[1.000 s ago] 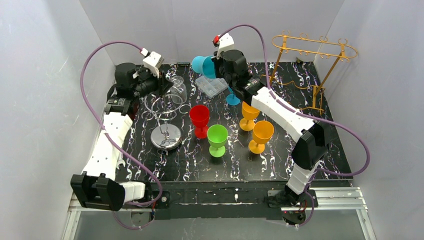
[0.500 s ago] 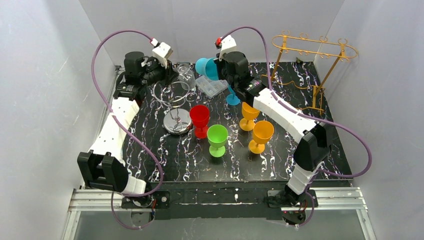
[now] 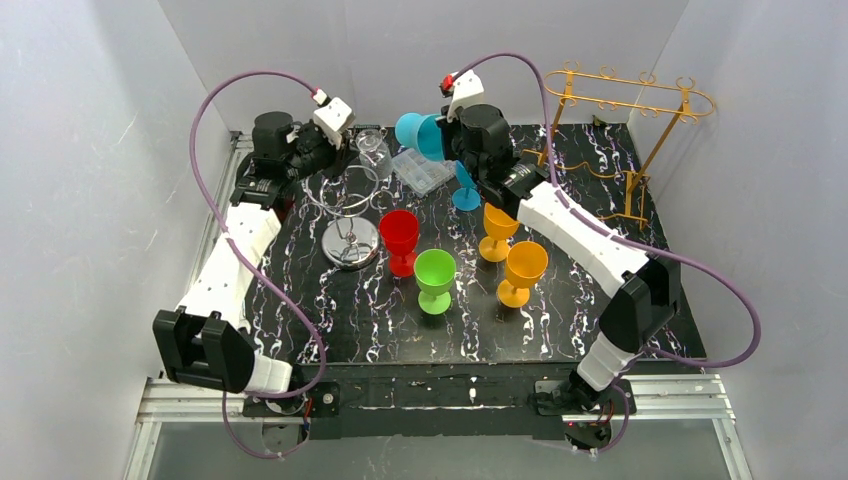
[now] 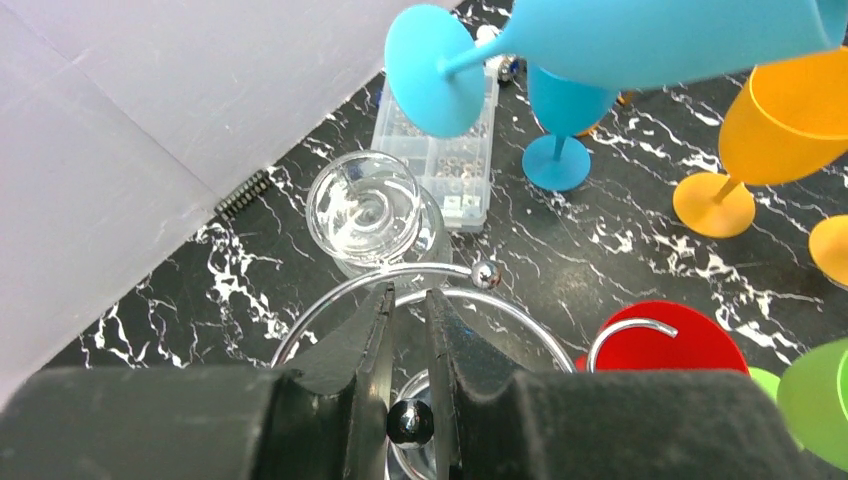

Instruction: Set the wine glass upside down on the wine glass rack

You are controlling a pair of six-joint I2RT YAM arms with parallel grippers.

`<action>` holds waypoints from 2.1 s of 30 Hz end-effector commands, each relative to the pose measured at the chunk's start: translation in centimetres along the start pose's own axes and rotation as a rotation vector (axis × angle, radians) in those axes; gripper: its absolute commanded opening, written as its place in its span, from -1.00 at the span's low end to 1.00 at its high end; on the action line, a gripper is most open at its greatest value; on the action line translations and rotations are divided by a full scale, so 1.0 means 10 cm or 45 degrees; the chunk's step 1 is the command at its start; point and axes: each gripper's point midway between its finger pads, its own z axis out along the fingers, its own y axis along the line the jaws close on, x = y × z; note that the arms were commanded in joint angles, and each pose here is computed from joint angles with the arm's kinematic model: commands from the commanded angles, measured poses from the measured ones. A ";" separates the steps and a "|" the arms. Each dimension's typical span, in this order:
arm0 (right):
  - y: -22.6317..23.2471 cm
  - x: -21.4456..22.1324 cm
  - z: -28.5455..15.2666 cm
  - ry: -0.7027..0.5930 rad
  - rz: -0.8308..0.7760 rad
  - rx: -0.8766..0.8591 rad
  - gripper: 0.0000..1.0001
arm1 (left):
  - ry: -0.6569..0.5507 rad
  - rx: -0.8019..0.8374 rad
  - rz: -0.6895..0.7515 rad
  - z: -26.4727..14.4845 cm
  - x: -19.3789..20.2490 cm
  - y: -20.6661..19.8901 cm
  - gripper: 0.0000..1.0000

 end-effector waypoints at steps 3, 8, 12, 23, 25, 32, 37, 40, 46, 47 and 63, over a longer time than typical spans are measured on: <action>-0.09 -0.42 -0.24 -0.134 0.074 -0.003 -0.97 | -0.264 -0.104 0.214 -0.40 -0.67 -0.01 -1.00; -0.10 -0.48 -0.31 -0.143 0.083 -0.007 -0.97 | -0.244 -0.148 0.178 -0.51 -0.60 -0.03 -0.15; -0.11 -0.53 -0.37 -0.151 0.090 -0.012 -0.97 | -0.230 -0.164 0.163 -0.60 -0.55 -0.07 0.16; -0.16 -0.78 -0.67 -0.235 0.124 -0.051 -0.97 | -0.190 -0.250 0.075 -1.01 -0.77 -0.10 0.97; -0.12 -0.88 -0.82 -0.284 0.154 -0.114 -0.97 | -0.181 -0.241 0.037 -1.15 -0.84 -0.17 0.97; 0.24 -1.25 -1.53 -0.499 0.306 -0.534 -0.97 | -0.176 -0.062 -0.149 -1.43 -1.06 -0.57 0.97; 0.46 -1.44 -1.94 -0.627 0.394 -0.794 -0.97 | -0.234 0.078 -0.209 -1.56 -1.21 -0.83 0.97; 0.58 -1.50 -2.03 -0.635 0.432 -0.905 -0.97 | -0.262 0.206 -0.254 -1.60 -1.31 -1.01 0.97; 0.69 -1.51 -2.10 -0.649 0.493 -0.990 -0.97 | -0.358 0.323 -0.235 -1.65 -1.48 -1.15 0.52; 0.71 -1.49 -2.10 -0.643 0.499 -1.001 -0.97 | -0.366 0.308 -0.235 -1.64 -1.50 -1.12 0.37; 1.03 -0.50 -2.16 -0.218 0.068 -0.987 0.97 | -0.480 0.067 0.599 -1.88 -1.59 -0.91 -1.00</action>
